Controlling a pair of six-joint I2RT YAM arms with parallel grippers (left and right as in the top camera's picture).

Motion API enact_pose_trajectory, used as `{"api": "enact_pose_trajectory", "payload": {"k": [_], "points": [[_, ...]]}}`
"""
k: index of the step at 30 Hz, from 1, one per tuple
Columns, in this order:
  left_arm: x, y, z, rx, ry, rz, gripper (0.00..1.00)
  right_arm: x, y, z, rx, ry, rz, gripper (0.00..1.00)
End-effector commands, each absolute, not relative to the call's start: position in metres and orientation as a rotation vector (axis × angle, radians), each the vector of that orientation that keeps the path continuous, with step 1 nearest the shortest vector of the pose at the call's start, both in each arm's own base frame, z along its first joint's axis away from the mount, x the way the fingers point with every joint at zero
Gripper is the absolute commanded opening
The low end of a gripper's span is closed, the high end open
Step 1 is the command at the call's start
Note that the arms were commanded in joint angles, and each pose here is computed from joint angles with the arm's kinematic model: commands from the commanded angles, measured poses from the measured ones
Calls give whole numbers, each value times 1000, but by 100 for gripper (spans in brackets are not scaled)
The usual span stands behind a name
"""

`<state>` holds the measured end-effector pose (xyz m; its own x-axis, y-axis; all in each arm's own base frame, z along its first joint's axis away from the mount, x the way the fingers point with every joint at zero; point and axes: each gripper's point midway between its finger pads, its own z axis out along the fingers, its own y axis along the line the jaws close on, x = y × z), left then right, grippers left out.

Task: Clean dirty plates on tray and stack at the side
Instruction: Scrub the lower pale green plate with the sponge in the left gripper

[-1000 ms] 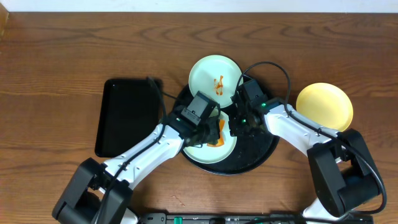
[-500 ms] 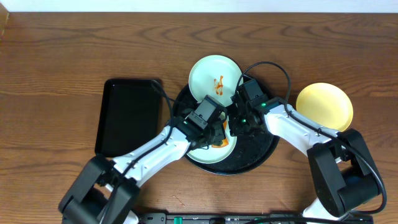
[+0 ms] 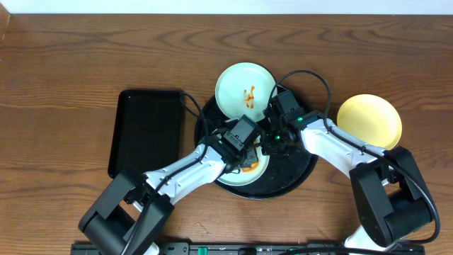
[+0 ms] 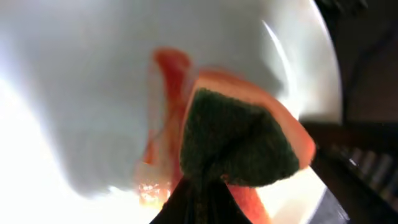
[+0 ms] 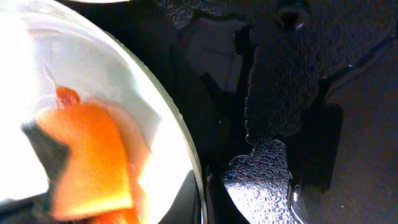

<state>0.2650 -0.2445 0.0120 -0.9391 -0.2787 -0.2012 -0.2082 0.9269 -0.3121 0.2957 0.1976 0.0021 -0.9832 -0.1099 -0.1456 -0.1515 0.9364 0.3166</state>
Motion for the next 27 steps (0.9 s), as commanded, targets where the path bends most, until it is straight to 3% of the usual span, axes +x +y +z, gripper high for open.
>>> {"api": "enact_pose_trajectory", "payload": {"k": [1,9,14,19,27], "points": [[290,-195,1,-332,2736,-94,7,296,187,-10,-166,2993,387,1],[311,-157,0,-329,2749,-43,7,293,185,-11,-165,3005,380,1],[294,-166,4,-225,2870,-191,8,293,185,-11,-164,3008,377,1],[278,-182,49,-38,2868,-373,7,291,184,-11,-164,3014,374,1],[288,-156,111,-49,2652,-275,7,291,184,-11,-163,3014,375,1]]}}
